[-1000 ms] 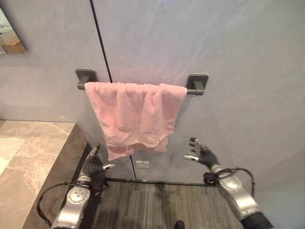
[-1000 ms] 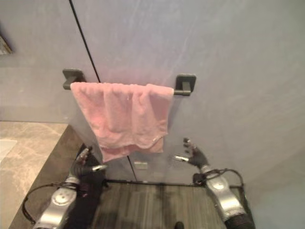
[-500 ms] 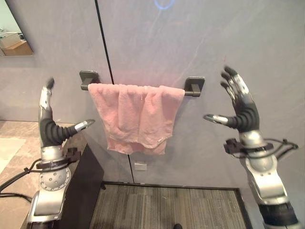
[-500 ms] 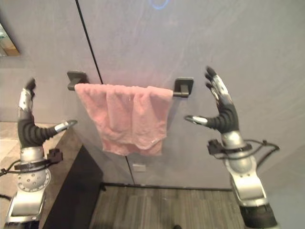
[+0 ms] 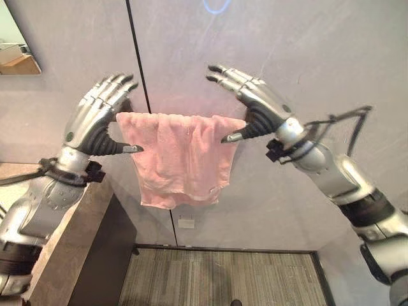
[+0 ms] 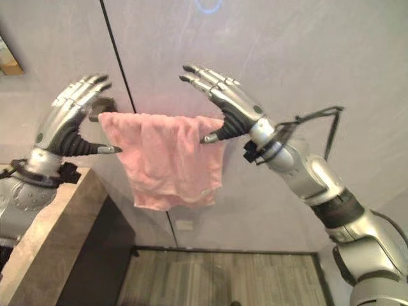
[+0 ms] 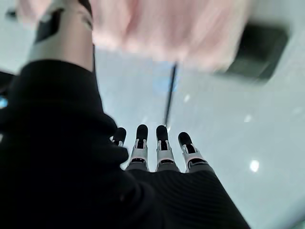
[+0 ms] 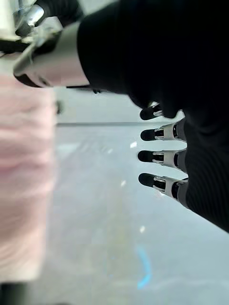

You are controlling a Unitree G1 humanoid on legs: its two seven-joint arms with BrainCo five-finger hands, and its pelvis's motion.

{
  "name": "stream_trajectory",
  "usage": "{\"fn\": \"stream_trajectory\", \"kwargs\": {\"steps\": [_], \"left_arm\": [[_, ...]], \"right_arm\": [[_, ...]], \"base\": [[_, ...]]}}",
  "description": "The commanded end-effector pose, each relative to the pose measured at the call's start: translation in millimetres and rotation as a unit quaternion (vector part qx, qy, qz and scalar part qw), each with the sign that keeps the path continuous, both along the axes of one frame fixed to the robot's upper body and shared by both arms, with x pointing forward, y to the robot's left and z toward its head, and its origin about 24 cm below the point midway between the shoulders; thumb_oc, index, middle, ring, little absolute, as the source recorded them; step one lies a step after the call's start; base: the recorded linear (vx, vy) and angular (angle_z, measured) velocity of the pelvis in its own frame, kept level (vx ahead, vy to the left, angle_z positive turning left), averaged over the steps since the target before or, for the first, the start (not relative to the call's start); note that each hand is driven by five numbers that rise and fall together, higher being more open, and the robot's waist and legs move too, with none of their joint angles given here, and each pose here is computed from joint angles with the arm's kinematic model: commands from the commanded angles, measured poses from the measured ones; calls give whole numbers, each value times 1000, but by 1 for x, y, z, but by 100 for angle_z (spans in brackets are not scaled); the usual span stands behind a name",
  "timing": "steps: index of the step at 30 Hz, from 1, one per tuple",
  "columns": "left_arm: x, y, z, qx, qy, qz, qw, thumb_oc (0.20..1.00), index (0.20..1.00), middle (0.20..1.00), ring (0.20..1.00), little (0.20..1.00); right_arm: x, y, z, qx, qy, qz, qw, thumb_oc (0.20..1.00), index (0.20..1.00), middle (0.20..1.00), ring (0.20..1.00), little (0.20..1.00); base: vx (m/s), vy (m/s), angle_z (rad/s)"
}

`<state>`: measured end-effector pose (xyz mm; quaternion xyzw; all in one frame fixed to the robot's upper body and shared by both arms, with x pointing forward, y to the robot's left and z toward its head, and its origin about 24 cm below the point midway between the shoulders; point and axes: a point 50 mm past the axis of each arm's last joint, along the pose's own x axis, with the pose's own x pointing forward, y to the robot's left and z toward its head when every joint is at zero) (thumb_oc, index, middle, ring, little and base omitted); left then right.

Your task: Put brush and paste in cup on sink, flatten towel.

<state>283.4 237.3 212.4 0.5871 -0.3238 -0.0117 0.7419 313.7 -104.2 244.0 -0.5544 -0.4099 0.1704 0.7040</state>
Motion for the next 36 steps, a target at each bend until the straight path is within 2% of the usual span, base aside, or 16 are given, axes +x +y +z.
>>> {"fn": "stream_trajectory", "kwargs": {"steps": [1,5,13,22,27,32,36], "left_arm": [[21,-13,31,59,-28,-9,998,1000,1000,1000,1000,1000],[44,-27,24,87,5,-13,996,1000,1000,1000,1000,1000],[51,-35,14,153,20,-11,988,1000,1000,1000,1000,1000],[30,-2,-8,280,71,27,957,1000,1000,1000,1000,1000],[19,25,-24,333,115,59,934,1000,1000,1000,1000,1000],[13,46,-37,300,143,95,938,1000,1000,1000,1000,1000],[11,68,-55,180,168,151,957,1000,1000,1000,1000,1000]], "right_arm": [[10,22,31,-12,-47,8,999,1000,1000,1000,1000,1000],[26,38,16,-32,-1,4,999,1000,1000,1000,1000,1000],[34,43,-6,-87,20,-13,996,1000,1000,1000,1000,1000],[29,2,-37,-196,34,-57,978,1000,1000,1000,1000,1000],[29,-42,-48,-289,43,-108,950,1000,1000,1000,1000,1000],[30,-77,-55,-298,72,-161,938,1000,1000,1000,1000,1000],[35,-96,-65,-246,107,-200,943,1000,1000,1000,1000,1000]], "base": [[-74,16,0],[-31,4,2],[9,8,2],[50,10,-1],[33,-3,0],[0,0,0],[0,0,0]]}}
